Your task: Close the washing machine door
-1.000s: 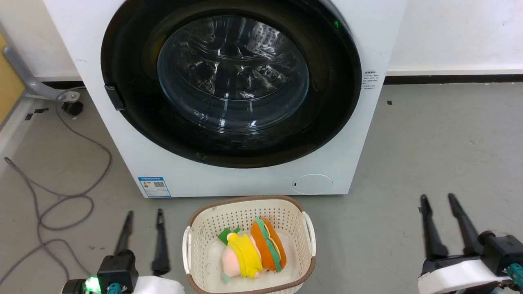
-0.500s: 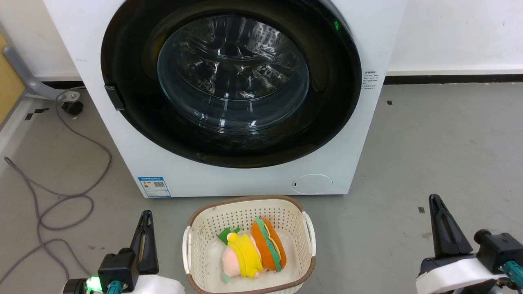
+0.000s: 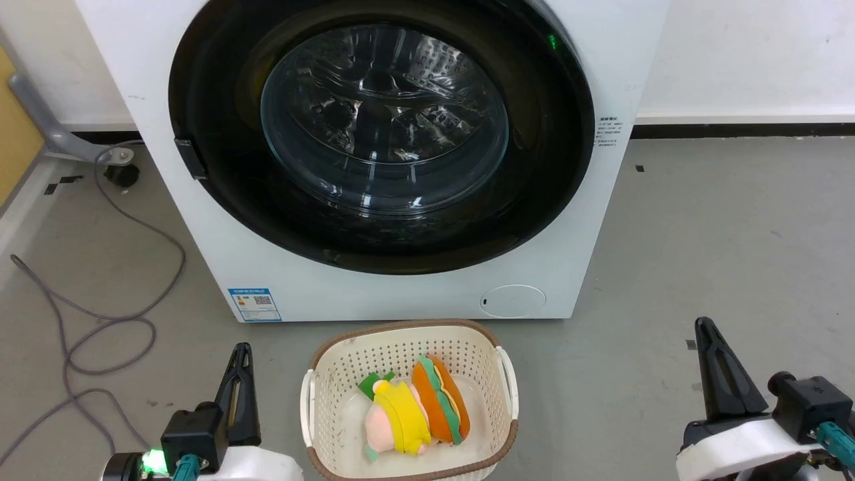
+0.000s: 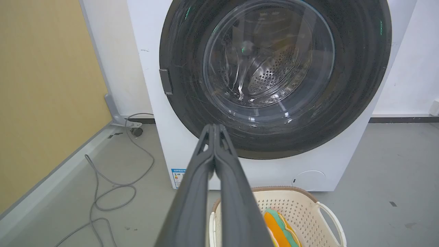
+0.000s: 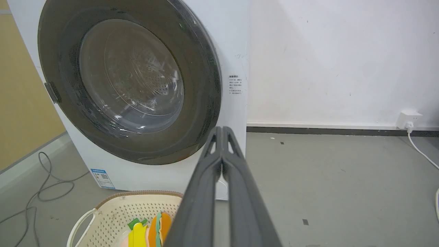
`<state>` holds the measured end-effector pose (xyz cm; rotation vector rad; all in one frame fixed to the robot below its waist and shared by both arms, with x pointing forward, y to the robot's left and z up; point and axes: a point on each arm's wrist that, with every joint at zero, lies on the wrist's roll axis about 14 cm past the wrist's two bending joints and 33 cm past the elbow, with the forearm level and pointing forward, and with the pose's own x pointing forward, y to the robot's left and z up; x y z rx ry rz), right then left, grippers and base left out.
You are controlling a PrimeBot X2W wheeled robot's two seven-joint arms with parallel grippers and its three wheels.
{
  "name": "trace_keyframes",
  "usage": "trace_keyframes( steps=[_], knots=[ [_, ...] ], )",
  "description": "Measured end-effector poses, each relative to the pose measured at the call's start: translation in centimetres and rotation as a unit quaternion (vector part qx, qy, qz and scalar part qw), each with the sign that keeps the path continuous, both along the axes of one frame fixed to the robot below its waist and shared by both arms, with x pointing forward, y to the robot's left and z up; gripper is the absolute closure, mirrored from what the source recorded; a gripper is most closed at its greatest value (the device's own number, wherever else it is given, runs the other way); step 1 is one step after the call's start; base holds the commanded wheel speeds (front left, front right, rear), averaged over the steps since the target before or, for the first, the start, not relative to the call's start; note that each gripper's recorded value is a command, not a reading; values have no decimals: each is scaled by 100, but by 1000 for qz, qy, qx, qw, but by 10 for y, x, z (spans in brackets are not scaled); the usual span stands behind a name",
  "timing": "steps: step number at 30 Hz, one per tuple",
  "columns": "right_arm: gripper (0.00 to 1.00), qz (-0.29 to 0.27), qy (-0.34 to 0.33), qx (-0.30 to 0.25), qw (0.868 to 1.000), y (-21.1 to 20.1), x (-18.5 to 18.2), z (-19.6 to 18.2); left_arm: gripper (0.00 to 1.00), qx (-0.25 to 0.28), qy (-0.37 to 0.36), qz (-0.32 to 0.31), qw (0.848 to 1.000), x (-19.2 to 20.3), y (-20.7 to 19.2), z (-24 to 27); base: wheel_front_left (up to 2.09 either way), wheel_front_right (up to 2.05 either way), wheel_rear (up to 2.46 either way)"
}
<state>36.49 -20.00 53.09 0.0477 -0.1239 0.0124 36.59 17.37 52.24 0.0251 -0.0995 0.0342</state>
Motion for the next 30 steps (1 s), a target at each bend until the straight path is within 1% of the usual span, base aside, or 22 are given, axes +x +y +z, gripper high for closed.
trace_keyframes(
  steps=[30],
  knots=[
    [100,19,17,-13,1000,13,4,0,100,2,19,-4,1000,1,1,-1,0,0,0]
  ],
)
